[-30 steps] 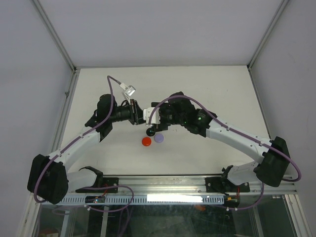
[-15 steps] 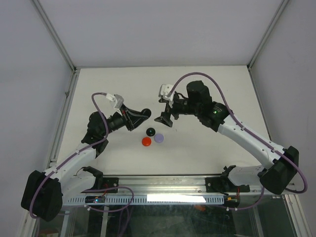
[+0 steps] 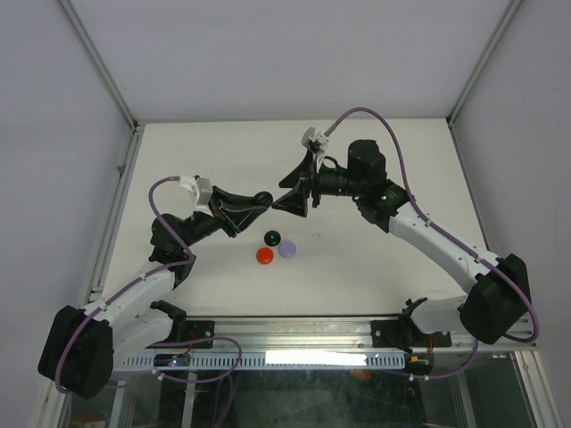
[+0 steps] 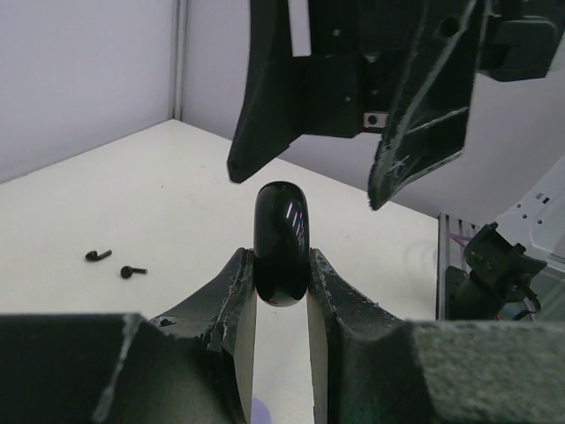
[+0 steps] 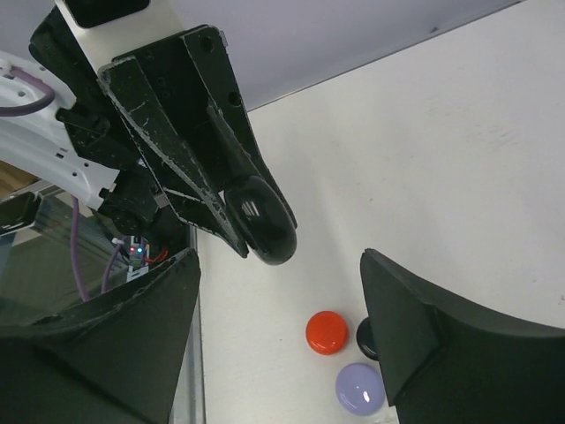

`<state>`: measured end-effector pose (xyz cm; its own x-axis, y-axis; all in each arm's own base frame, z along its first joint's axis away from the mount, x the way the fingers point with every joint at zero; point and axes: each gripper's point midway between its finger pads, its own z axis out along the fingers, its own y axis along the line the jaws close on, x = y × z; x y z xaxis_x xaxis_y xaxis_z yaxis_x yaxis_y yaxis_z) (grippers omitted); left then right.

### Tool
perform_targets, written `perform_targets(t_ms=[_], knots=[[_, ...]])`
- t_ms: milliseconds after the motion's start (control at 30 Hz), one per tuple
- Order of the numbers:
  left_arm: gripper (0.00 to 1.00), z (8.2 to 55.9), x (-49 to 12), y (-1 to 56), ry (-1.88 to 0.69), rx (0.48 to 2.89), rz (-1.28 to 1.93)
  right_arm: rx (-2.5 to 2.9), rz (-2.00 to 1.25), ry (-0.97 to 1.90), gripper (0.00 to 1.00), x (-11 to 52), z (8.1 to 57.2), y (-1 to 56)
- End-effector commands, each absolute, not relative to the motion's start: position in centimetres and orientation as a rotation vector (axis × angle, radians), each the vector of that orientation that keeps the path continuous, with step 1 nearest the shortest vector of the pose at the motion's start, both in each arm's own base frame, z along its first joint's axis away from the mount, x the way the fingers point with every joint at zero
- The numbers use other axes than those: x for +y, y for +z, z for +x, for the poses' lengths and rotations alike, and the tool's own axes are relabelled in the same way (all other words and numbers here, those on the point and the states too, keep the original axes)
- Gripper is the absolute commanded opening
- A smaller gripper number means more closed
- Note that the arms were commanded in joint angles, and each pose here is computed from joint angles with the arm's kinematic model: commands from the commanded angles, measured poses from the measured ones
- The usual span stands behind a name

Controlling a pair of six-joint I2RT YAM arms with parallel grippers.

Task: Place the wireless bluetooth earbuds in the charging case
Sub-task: Open the charging case.

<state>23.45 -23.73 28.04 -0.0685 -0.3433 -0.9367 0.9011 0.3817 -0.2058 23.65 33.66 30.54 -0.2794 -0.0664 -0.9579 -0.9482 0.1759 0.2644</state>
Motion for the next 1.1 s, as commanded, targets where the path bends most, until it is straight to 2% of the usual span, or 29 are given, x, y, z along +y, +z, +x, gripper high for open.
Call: perform_targets(t_ms=[0, 400, 1067], knots=[[0.0, 21.5, -24.1, 29.7, -1.132, 1.087, 0.701, 1.449, -1.019, 1.375, 0.76, 34.9, 22.6, 32.8], [0.0, 20.0, -24.5, 30.2, -1.157, 1.025, 0.795, 1.451, -1.052, 1.358, 0.74, 35.8, 23.1, 31.7], [0.0, 18.4, -25.2, 29.5, -1.162, 0.997, 0.907, 1.508, -0.954, 1.294, 0.73, 34.8, 25.0, 33.1]])
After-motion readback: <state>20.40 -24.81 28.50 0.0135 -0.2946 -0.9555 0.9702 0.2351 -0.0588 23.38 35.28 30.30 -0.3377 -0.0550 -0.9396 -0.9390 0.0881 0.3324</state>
